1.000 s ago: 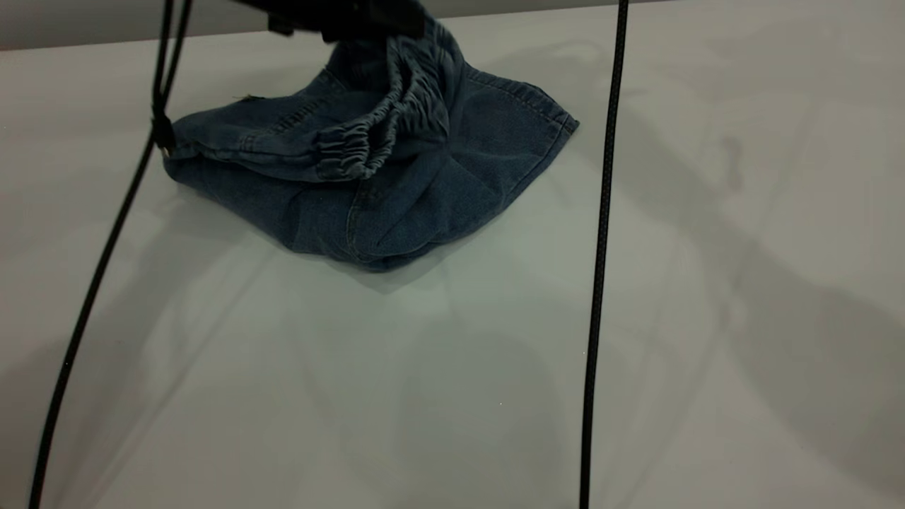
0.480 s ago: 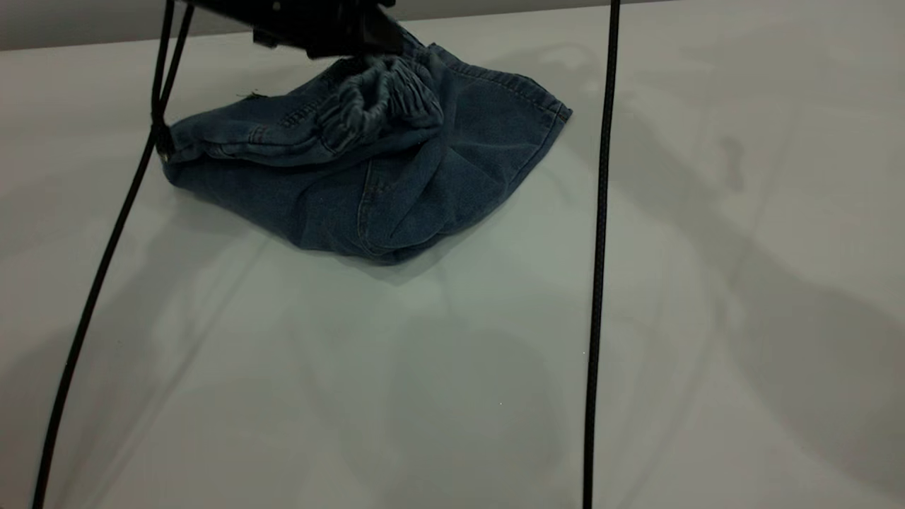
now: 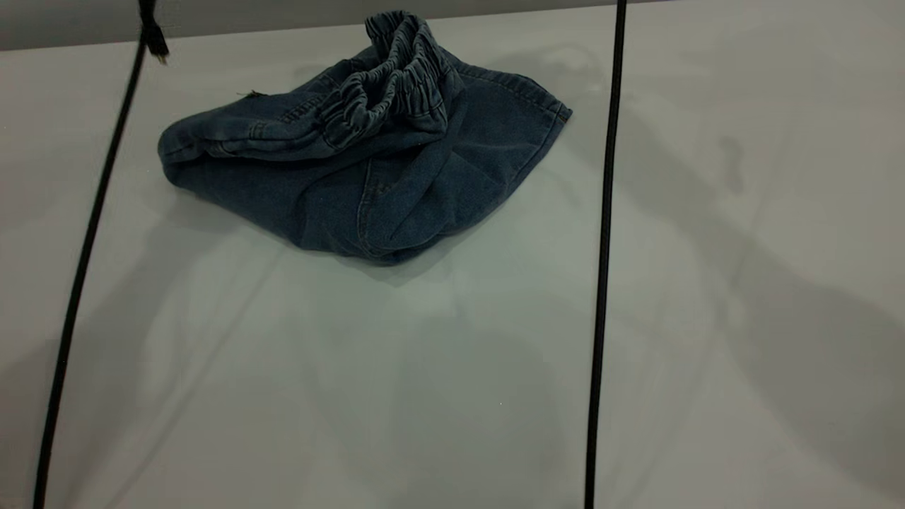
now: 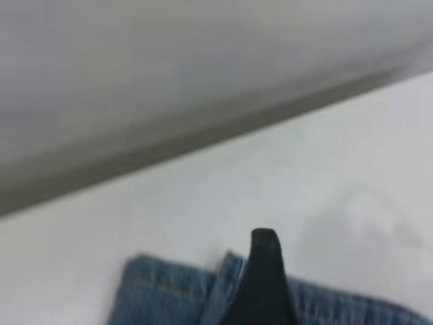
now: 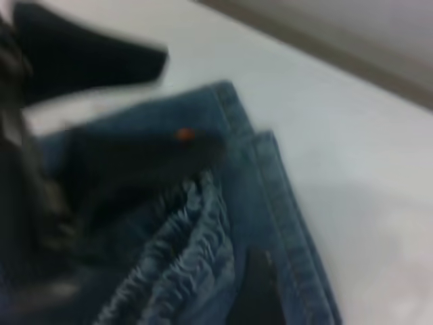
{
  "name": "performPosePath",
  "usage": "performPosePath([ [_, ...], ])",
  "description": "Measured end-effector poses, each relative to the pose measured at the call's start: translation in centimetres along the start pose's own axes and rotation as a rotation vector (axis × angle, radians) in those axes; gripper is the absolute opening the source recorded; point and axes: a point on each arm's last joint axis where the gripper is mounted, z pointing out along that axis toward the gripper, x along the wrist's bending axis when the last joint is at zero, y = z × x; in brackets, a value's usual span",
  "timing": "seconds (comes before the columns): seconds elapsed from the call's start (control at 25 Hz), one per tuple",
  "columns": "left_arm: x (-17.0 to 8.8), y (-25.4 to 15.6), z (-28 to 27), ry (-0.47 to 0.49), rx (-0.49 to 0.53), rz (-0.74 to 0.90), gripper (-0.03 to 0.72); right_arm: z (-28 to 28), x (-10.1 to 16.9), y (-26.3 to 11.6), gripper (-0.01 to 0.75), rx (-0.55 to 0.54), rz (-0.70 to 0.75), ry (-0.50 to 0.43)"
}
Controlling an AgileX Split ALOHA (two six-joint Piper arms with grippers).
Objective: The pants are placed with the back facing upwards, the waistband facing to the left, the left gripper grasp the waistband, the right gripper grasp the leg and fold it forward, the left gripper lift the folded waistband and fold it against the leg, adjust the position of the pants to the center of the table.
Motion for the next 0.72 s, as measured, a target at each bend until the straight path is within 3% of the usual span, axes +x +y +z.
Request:
performPosePath([
  [0.16, 0.4, 3.1, -2.9, 0.003, -0.069, 0.029, 0.563, 2.3, -0.8, -1.8, 0.517, 0.104, 0.009, -0.018],
  [0.44, -0.8, 8.9, -9.1, 0.017, -0.223, 0.088, 0.564, 3.8, 0.1, -4.3, 0.517, 0.229, 0.054, 0.071],
  [0.72, -2.3, 11.1, -11.8, 0.007, -0.288, 0.121, 0.564, 5.8, 0.5, -8.1, 0.516, 0.401, 0.052, 0.054],
])
